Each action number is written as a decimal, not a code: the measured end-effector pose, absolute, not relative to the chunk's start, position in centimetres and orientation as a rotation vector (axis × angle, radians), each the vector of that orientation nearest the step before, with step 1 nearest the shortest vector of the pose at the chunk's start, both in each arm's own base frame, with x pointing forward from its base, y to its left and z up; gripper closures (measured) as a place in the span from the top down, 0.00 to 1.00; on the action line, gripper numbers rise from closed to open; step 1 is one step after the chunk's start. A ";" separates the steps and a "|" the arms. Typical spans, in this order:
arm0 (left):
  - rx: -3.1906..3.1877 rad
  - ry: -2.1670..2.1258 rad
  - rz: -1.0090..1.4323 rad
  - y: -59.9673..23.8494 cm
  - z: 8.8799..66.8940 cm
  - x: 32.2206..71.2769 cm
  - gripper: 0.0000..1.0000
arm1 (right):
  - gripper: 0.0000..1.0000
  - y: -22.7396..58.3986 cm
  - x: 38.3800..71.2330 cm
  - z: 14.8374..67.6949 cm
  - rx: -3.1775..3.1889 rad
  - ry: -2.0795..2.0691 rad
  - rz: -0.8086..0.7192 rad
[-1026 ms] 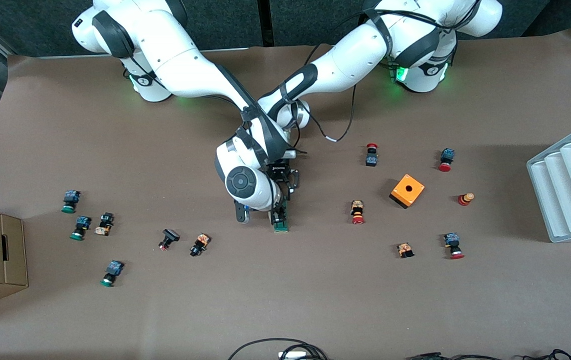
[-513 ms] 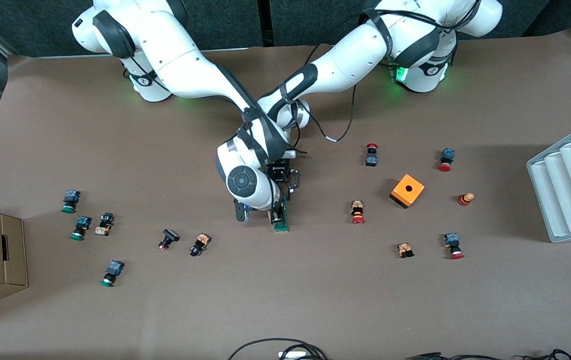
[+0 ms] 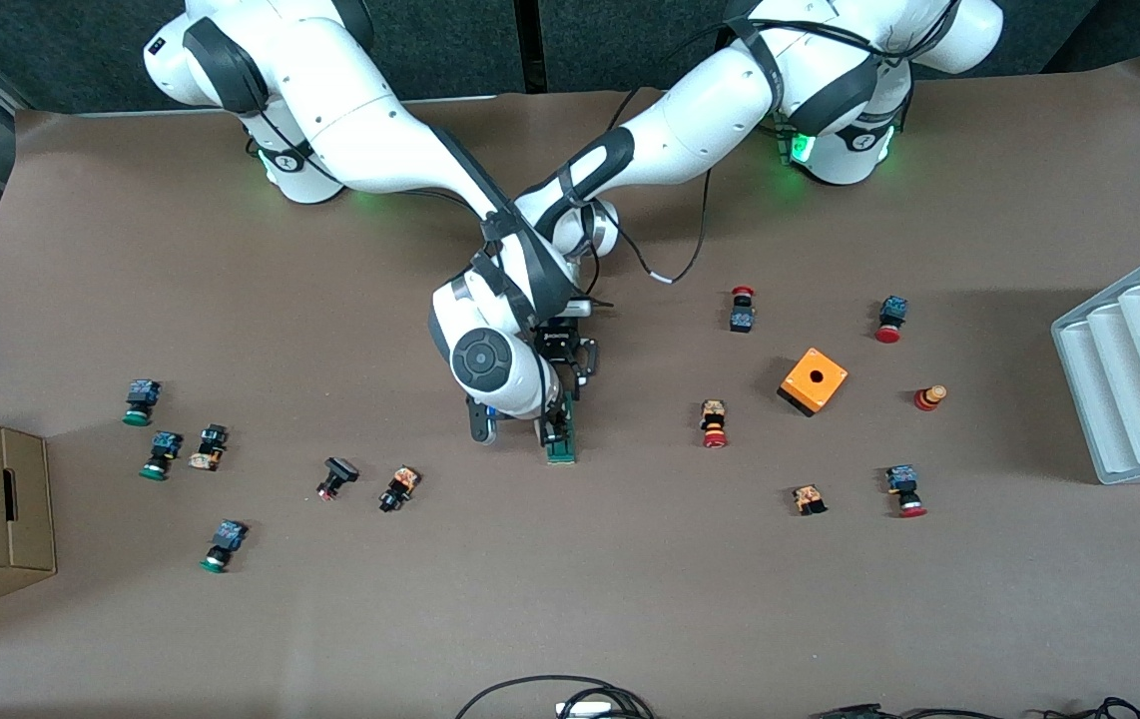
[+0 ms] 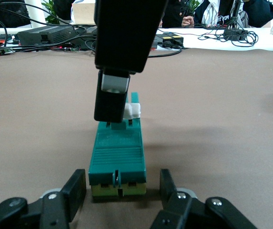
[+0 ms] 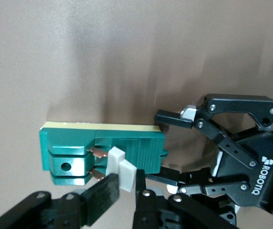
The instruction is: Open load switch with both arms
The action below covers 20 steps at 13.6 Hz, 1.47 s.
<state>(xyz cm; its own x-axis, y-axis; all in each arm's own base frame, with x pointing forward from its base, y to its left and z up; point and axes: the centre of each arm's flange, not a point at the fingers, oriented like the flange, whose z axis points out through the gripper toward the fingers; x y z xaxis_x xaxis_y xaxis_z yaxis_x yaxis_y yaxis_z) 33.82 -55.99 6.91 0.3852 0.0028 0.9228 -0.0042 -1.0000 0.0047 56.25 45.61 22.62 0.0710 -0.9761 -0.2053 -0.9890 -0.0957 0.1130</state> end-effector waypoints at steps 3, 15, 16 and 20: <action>2.609 -0.001 1.738 -56.0 6.9 33.8 0.71 | 0.13 45.7 56.0 22.5 -2.262 2.073 0.355; 2.609 -0.001 1.738 -56.0 6.9 33.8 0.71 | 0.11 45.6 55.5 21.6 -2.265 2.081 0.353; 2.609 -0.001 1.738 -56.0 6.9 33.8 0.71 | 0.12 45.6 55.6 21.7 -2.263 2.079 0.351; 2.609 -0.001 1.738 -56.0 6.9 33.8 0.71 | 0.30 44.6 56.9 24.9 -2.225 2.074 0.353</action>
<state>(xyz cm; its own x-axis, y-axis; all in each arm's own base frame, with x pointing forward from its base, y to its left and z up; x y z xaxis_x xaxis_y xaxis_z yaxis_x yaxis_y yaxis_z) 33.82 -55.99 6.91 0.3852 0.0027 0.9228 -0.0042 -1.0000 0.0047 56.94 44.56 24.92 0.0575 -0.9736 -0.2209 -0.9918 -0.0810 0.0987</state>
